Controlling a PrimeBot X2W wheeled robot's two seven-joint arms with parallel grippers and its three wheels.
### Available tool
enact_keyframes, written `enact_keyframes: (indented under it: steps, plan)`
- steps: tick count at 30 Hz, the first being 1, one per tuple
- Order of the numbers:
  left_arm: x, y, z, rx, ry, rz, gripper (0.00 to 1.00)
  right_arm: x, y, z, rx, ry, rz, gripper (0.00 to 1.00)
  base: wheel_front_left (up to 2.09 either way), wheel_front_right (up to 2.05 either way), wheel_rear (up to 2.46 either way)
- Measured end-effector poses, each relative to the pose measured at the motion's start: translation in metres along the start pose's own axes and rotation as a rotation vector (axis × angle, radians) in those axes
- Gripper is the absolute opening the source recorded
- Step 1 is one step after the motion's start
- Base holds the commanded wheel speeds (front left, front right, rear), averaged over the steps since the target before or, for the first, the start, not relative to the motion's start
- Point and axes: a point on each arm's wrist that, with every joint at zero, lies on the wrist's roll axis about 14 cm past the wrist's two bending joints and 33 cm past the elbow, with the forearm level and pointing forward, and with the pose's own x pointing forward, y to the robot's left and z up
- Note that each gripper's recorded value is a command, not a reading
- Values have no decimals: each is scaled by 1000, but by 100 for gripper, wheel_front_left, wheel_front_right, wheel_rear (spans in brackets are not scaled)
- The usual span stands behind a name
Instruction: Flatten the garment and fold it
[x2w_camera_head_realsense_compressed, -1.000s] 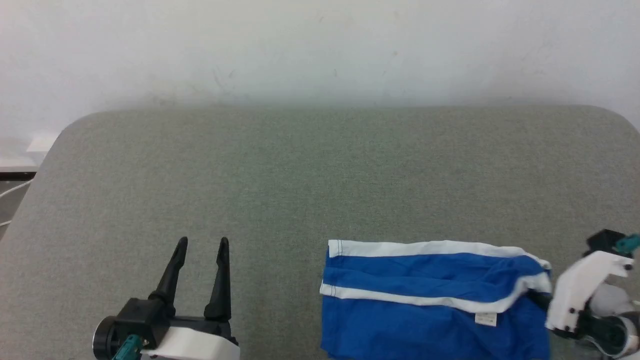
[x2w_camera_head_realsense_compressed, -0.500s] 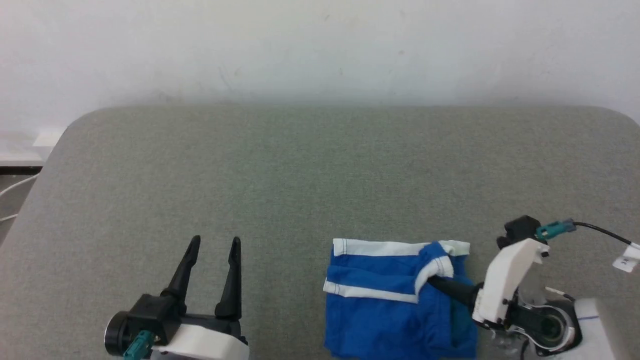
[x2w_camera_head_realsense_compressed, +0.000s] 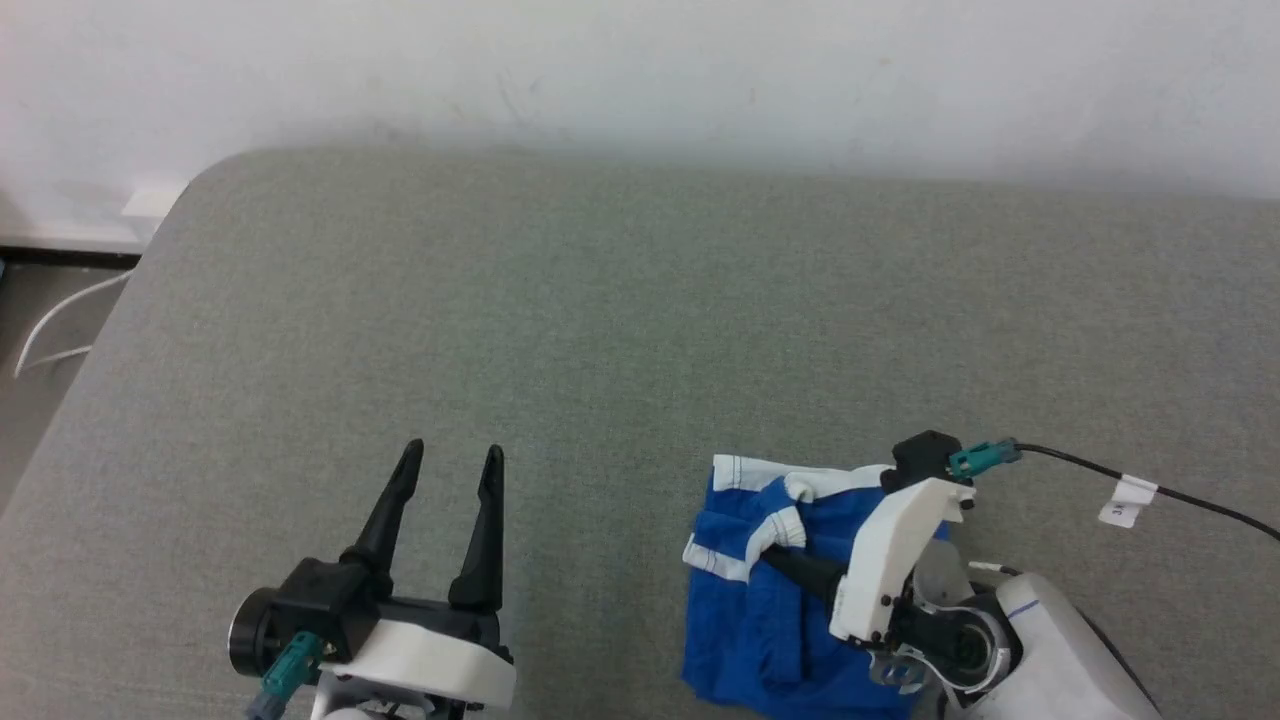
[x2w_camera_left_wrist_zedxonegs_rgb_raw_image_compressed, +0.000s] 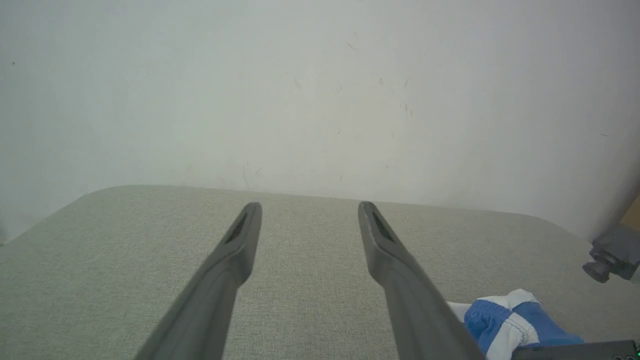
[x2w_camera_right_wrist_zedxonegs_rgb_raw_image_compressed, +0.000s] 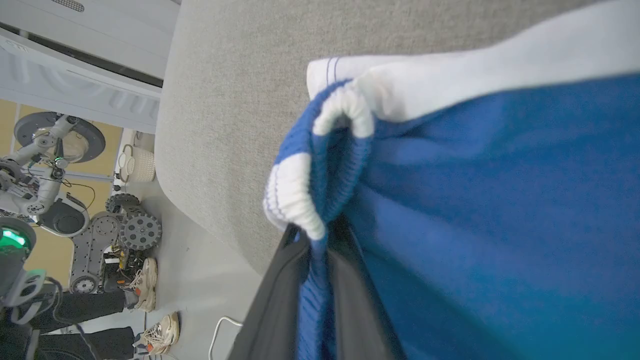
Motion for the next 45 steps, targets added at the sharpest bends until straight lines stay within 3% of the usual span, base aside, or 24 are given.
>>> enact_keyframes:
  steps: [1,2,3,12,19,22,27,29,35,45]
  plan:
    - [0,1,-2,-1,6,5,100,4,0,-3,-2,8,-2,13,0,0,0]
    - [-1,3,-3,-2,10,10,100,7,0,-4,-3,10,-1,95,0,0,0]
    - [-1,3,-4,-1,14,13,100,9,1,-4,-4,5,2,100,0,0,0]
    - [2,2,-5,-3,16,14,100,18,30,11,-129,-77,56,100,0,0,0]
    - [3,-2,-1,-5,1,1,100,11,57,30,-466,-216,56,100,0,0,0]
    - [4,-5,0,-7,-5,-7,100,0,57,44,-584,-310,31,100,0,0,0]
    - [5,-11,1,-10,-8,-21,100,-39,50,84,-691,-603,-31,100,0,0,0]
    - [6,-12,2,-11,-12,-26,100,-70,41,101,-706,-758,-83,100,0,0,0]
    - [5,-15,1,-16,-10,-34,100,-133,15,114,-693,-975,-219,100,0,0,0]
    - [7,-20,-1,-27,-4,-43,100,-208,-72,96,-485,-1023,-524,100,0,0,0]
